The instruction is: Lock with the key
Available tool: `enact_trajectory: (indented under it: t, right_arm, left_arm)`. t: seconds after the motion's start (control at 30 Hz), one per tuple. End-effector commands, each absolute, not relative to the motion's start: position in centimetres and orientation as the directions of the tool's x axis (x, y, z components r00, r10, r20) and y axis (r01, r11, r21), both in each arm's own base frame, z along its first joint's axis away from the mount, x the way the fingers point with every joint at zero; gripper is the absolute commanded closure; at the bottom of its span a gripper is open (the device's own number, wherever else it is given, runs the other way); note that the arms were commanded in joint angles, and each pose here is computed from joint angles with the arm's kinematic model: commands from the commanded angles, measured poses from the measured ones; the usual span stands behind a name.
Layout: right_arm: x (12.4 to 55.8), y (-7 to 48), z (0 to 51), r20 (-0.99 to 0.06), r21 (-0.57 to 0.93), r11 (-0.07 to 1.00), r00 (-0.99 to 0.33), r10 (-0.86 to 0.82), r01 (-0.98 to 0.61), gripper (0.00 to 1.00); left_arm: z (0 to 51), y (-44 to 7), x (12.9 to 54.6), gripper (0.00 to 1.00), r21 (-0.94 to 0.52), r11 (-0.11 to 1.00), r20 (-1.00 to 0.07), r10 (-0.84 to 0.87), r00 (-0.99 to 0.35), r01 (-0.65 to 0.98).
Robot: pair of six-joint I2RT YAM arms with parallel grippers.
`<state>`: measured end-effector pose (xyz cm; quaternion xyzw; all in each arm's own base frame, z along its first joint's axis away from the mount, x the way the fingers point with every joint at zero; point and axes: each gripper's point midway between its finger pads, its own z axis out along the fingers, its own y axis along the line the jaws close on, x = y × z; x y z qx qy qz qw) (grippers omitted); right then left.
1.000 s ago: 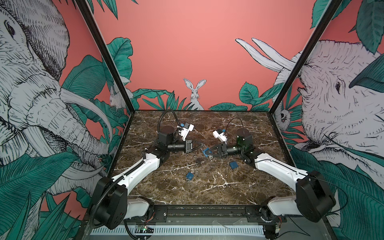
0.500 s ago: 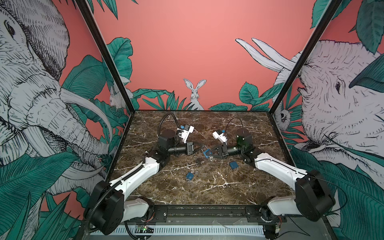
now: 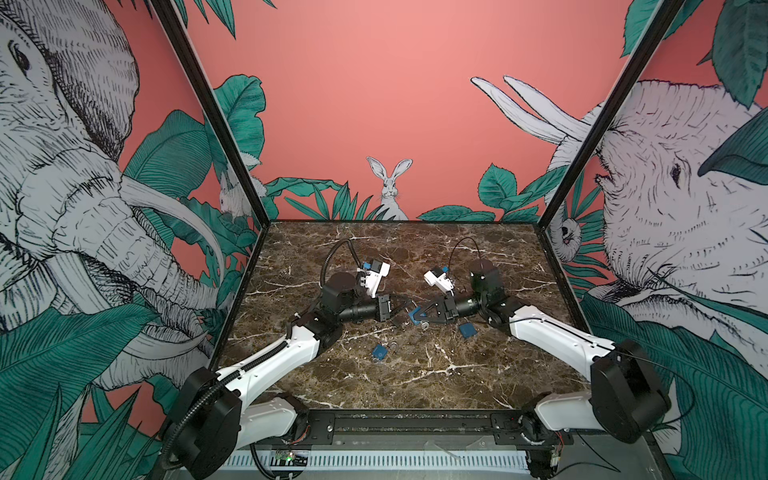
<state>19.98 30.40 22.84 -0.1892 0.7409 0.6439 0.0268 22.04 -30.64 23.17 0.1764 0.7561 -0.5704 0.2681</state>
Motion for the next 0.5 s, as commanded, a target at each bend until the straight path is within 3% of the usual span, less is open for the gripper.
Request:
enact_trajectory:
  t: [0.0,0.47]
  right_arm:
    - [22.4,32.1,31.8,-0.685,0.727,-0.037,-0.722,-0.096,-0.686,1.0]
    - [24.6,32.2,31.4,-0.685,0.725,0.015,-0.723,-0.086,-0.689,1.0]
  left_arm:
    - [18.6,-32.5,14.1,1.0,-0.857,0.209,-0.422,0.243,-0.874,0.472]
    - [17.7,-32.9,11.6,1.0,-0.859,0.204,-0.415,0.259,-0.872,0.469]
